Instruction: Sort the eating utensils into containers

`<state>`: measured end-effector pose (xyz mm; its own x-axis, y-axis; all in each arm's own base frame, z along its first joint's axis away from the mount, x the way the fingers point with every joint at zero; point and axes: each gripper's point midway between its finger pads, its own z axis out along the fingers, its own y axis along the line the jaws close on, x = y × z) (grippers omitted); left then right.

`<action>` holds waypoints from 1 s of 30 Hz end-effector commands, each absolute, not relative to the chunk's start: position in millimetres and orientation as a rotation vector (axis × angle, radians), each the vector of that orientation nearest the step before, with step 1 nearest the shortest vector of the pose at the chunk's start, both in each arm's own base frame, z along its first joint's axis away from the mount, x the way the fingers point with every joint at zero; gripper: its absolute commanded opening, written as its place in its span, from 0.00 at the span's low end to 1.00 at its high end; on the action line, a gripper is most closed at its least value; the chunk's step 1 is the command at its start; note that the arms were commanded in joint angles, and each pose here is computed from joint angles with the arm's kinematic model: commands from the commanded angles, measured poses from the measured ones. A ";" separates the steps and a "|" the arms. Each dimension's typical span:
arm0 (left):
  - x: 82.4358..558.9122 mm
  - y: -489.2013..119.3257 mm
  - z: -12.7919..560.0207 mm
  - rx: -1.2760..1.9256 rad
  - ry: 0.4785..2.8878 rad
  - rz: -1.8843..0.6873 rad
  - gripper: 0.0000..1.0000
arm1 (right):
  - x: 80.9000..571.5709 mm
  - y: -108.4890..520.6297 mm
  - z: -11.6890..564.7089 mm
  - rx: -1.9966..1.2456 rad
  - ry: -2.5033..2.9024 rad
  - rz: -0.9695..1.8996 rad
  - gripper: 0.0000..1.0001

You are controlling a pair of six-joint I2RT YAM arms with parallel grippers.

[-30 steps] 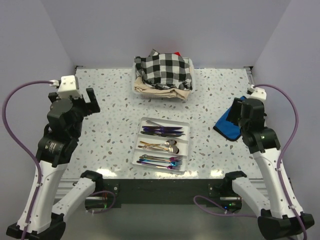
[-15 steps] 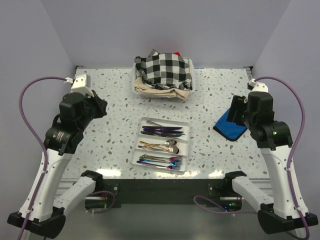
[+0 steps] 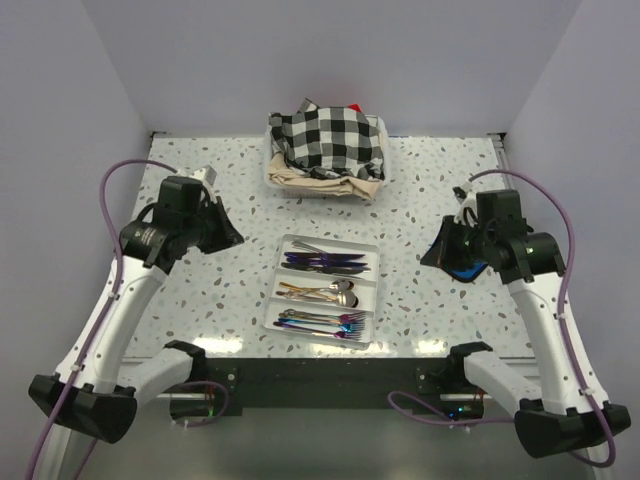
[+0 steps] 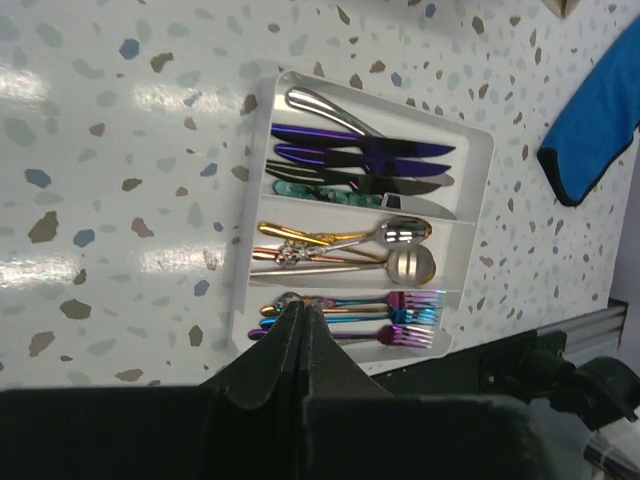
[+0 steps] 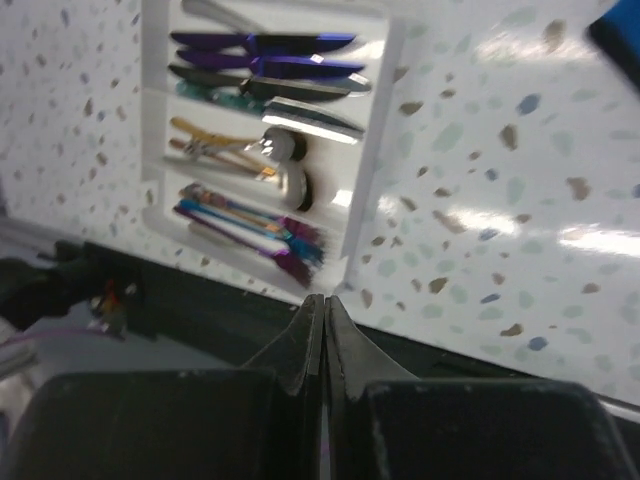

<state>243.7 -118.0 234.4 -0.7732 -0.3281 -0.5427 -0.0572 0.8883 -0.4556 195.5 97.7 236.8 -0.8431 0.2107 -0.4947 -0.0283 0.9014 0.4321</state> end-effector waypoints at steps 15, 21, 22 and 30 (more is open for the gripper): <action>192.5 -215.5 231.0 -0.143 2.489 -1.502 0.02 | 169.2 186.7 224.0 0.109 2.527 1.461 0.00; 192.0 -215.3 230.2 -0.144 2.485 -1.502 0.40 | 170.5 186.7 220.2 0.112 2.529 1.458 0.62; 191.8 -215.3 229.5 -0.151 2.488 -1.503 0.47 | 169.9 186.8 220.2 0.106 2.529 1.457 0.78; 191.6 -215.3 227.3 -0.155 2.491 -1.504 0.34 | 169.5 187.7 216.7 0.092 2.536 1.471 0.47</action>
